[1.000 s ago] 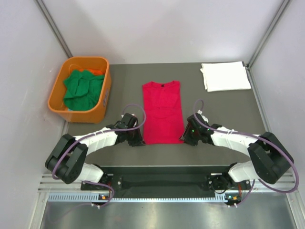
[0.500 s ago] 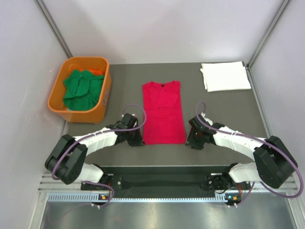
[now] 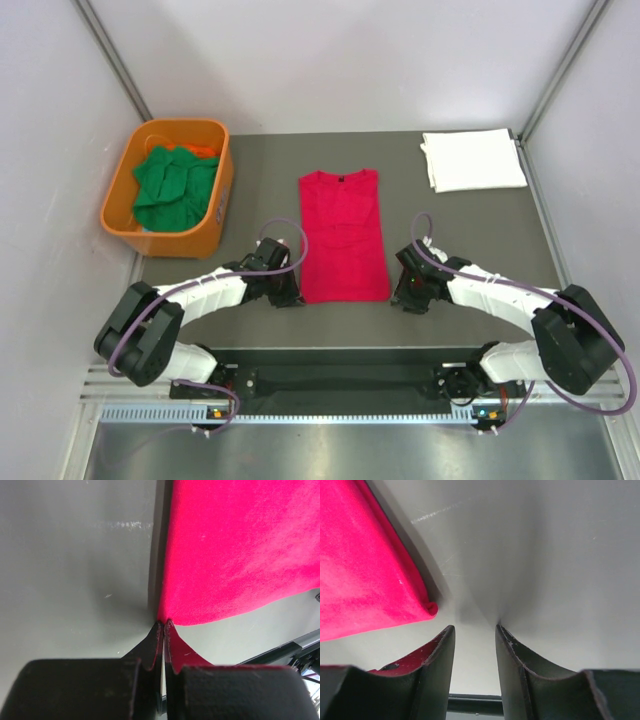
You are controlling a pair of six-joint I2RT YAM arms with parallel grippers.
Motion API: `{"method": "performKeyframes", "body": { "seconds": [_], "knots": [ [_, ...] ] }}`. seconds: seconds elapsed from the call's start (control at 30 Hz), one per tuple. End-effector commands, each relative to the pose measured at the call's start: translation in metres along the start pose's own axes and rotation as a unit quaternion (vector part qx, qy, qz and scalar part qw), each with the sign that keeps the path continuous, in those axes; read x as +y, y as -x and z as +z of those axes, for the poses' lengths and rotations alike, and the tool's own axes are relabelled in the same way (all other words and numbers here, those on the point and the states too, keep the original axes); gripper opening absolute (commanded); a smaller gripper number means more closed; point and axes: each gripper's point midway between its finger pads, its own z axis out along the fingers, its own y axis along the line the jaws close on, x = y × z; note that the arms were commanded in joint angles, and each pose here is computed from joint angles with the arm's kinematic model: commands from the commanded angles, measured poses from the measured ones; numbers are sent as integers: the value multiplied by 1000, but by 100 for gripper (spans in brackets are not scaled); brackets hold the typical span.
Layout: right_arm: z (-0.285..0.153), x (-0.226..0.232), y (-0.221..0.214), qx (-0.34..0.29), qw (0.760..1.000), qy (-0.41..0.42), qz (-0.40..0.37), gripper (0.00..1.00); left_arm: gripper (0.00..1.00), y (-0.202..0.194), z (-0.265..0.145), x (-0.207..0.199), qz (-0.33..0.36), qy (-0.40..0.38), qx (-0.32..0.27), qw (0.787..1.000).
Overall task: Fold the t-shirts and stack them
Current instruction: Fold the tshirt
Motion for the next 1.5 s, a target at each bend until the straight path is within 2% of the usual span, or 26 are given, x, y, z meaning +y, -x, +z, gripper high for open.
{"method": "performKeyframes", "body": {
  "seconds": [0.0, 0.57, 0.87, 1.13, 1.33, 1.47],
  "knots": [
    [-5, -9, 2, -6, 1000, -24, -2, 39, 0, -1, 1, 0, 9, 2, -1, 1000],
    [-24, 30, 21, -24, 999, 33, 7, 40, 0, 0, 0, 3, 9, 9, -7, 1000],
    [-3, 34, 19, -14, 999, 31, 0, 40, 0, 2, 0, 1, 11, 7, -7, 1000],
    [18, 9, 8, -6, 1000, -7, 1, 38, 0, 0, 3, 4, 12, 12, -4, 1000],
    [22, 0, 4, -4, 1000, -22, 1, 34, 0, 1, 2, 2, 15, 10, -4, 1000],
    [26, -4, 3, 2, 999, -41, -7, 21, 0, 3, 1, 1, 18, 13, -5, 1000]
  ]
}}
